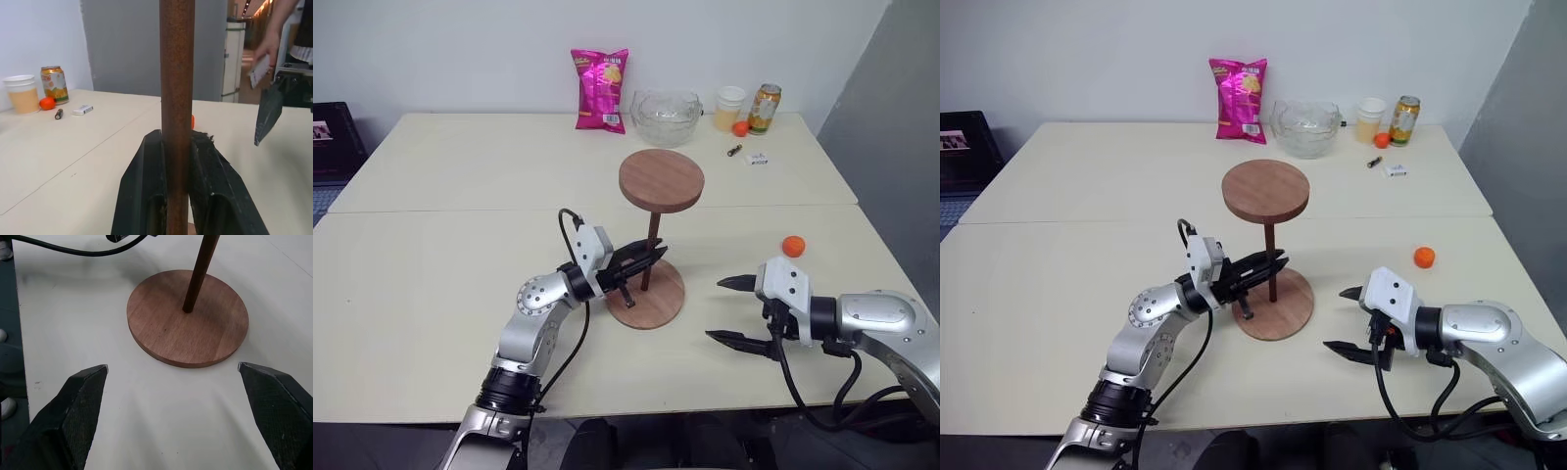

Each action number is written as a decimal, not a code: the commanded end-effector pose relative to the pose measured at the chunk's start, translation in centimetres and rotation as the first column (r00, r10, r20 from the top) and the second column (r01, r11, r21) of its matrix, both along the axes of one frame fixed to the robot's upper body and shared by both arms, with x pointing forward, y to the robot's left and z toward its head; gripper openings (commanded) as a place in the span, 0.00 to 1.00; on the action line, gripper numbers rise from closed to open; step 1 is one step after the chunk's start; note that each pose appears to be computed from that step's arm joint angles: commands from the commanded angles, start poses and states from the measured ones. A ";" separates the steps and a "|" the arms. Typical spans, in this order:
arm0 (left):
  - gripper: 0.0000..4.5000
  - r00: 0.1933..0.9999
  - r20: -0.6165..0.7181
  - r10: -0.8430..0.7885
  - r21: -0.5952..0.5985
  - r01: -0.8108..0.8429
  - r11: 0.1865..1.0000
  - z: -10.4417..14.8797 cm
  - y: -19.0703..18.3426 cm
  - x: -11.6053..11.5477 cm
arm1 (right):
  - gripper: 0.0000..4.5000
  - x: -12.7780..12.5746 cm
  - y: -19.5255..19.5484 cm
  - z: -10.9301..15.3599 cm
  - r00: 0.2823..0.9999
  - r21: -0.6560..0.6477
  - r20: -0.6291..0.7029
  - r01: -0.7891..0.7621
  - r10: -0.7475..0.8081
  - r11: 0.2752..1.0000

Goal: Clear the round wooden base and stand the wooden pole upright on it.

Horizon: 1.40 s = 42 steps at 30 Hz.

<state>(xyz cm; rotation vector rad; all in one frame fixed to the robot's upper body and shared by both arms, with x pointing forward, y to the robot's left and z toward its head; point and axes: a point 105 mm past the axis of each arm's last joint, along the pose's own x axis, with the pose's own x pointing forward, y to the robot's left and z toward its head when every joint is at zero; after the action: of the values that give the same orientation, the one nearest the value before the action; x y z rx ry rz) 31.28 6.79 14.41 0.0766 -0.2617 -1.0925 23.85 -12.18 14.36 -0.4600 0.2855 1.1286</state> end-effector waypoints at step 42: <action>0.24 0.979 -0.121 0.164 0.191 -0.139 0.972 -2.5 2.6 1.3 | 1.00 -0.1 0.8 0.8 0.998 0.031 0.051 -0.023 0.022 0.999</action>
<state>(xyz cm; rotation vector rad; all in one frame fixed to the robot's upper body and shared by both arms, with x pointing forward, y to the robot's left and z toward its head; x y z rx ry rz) 31.91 7.96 13.83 0.1607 -0.1273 -1.0281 23.75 -11.71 14.51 -0.4472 0.2600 1.1363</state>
